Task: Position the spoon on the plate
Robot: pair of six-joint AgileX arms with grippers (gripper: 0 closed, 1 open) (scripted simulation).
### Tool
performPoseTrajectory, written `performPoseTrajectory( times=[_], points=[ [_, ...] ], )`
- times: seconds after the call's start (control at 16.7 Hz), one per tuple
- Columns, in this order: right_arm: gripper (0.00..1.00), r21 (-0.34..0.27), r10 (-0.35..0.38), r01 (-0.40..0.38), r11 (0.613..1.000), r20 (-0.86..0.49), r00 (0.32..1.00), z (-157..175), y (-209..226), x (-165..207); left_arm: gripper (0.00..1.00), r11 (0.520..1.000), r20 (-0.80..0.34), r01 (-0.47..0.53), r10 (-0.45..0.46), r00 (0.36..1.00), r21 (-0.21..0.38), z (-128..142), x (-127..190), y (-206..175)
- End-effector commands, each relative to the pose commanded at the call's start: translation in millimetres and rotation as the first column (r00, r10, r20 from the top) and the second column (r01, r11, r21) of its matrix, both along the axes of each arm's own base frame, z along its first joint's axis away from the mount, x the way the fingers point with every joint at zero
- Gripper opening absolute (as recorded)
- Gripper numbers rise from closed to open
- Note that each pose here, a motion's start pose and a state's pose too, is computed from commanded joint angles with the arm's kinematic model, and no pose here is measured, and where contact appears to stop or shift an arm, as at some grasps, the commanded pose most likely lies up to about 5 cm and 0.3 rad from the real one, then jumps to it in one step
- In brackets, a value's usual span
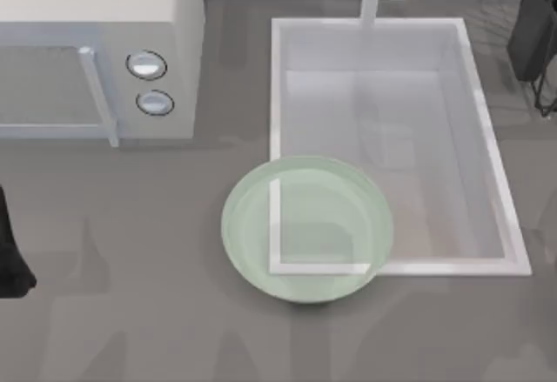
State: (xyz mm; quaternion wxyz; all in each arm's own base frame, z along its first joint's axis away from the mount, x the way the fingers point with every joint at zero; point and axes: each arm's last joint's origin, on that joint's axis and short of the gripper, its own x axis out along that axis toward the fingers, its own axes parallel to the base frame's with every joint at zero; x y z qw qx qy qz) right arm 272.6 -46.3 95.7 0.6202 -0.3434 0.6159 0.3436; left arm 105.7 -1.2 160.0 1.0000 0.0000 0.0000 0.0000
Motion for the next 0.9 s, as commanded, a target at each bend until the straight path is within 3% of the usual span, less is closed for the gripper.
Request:
performPoseTrajectory(
  times=[0.3,0.9],
  points=[
    [1.0,0.0,0.0,0.0,1.0,-0.001,1.0,-2.6,0.1,-0.6,1.0,1.0,0.0,0.0,0.0,1.0,0.0,0.0,0.0,0.0],
    [0.25,0.0,0.0,0.0,1.0,-0.001,1.0,-2.6,0.1,-0.6,1.0,1.0,0.0,0.0,0.0,1.0,0.0,0.0,0.0,0.0]
  ],
)
